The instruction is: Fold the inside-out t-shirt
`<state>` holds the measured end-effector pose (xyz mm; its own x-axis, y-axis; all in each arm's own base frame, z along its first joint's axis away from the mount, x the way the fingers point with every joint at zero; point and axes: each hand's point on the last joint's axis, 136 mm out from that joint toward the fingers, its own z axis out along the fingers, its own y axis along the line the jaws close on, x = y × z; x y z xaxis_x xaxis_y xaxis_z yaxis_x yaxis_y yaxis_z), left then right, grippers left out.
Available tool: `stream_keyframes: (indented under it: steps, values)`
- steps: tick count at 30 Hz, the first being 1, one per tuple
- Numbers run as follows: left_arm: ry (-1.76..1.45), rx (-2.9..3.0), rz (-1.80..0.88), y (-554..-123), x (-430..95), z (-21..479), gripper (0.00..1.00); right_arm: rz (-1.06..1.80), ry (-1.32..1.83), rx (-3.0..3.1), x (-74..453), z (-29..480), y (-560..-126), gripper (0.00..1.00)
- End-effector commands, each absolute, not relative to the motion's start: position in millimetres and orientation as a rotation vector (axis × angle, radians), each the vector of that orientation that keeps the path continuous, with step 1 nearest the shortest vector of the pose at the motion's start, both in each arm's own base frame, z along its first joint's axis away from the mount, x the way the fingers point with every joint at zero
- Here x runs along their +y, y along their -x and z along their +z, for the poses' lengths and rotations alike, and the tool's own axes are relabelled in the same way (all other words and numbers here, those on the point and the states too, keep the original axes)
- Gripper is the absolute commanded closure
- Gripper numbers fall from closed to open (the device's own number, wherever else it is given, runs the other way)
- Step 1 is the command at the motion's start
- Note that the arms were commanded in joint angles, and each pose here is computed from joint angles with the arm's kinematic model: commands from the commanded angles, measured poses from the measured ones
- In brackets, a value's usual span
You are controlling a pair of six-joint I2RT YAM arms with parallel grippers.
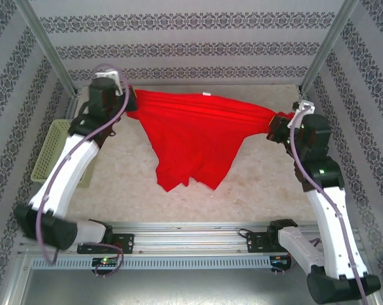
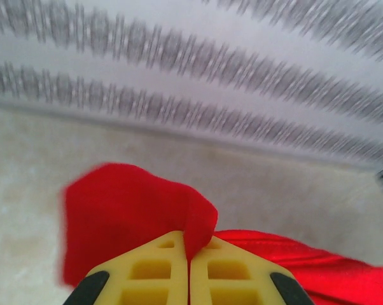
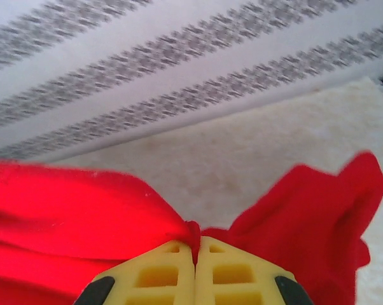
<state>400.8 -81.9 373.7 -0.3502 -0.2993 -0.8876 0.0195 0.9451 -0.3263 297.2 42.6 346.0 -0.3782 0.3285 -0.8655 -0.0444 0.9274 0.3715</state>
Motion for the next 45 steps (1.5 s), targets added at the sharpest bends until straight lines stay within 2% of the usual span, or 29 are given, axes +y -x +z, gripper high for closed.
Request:
stream_keyframes:
  steps: [1, 4, 6, 8, 11, 14, 18, 21, 23, 24, 25, 27, 31, 33, 36, 39, 42, 45]
  values:
    - [0.296, 1.908, -0.273, -400, -65, 339, 1.0, 0.439, -0.19, 2.121, 59, 279, -295, 1.0]
    - [0.336, 2.006, -0.356, -389, -74, 284, 1.0, 0.439, -0.21, 2.265, 72, 215, -286, 1.0]
    - [0.394, 2.125, -0.426, -379, -83, 231, 1.0, 0.458, -0.223, 2.382, 85, 165, -273, 0.96]
    - [0.443, 2.253, -0.486, -364, -92, 178, 1.0, 0.452, -0.254, 2.473, 92, 123, -260, 0.9]
    - [0.509, 2.426, -0.513, -335, -96, 111, 1.0, 0.405, -0.312, 2.587, 90, 80, -244, 0.74]
    - [0.512, 2.498, -0.53, -312, -97, 82, 1.0, 0.31, -0.281, 2.613, 81, 86, -246, 0.61]
    - [0.484, 2.483, -0.519, -306, -94, 84, 1.0, 0.257, -0.239, 2.527, 76, 116, -269, 0.46]
    - [0.457, 2.469, -0.516, -308, -94, 92, 1.0, 0.261, -0.231, 2.523, 80, 120, -286, 0.41]
    - [0.451, 2.461, -0.51, -308, -93, 96, 0.99, 0.245, -0.242, 2.549, 82, 111, -295, 0.4]
    - [0.446, 2.465, -0.506, -306, -93, 96, 0.94, 0.228, -0.253, 2.572, 81, 104, -299, 0.4]
    - [0.437, 2.464, -0.495, -305, -92, 99, 0.86, 0.204, -0.259, 2.595, 80, 99, -301, 0.4]
    - [0.425, 2.454, -0.439, -305, -84, 108, 0.6, 0.14, -0.271, 2.638, 76, 87, -308, 0.41]
    - [0.489, 2.413, -0.291, -312, -58, 126, 0.35, 0.062, -0.283, 2.694, 72, 66, -312, 0.42]
    - [0.531, 2.414, -0.281, -320, -52, 128, 0.28, 0.043, -0.284, 2.719, 71, 57, -312, 0.43]
    - [0.563, 2.459, -0.252, -335, -50, 117, 0.26, 0.005, -0.281, 2.74, 68, 46, -310, 0.46]
    - [0.574, 2.529, -0.275, -348, -59, 99, 0.29, -0.016, -0.287, 2.732, 64, 44, -307, 0.48]
    - [0.576, 2.577, -0.31, -353, -67, 81, 0.38, 0.01, -0.284, 2.718, 66, 42, -305, 0.53]
    - [0.578, 2.617, -0.341, -353, -73, 66, 0.52, 0.01, -0.278, 2.723, 66, 38, -305, 0.61]
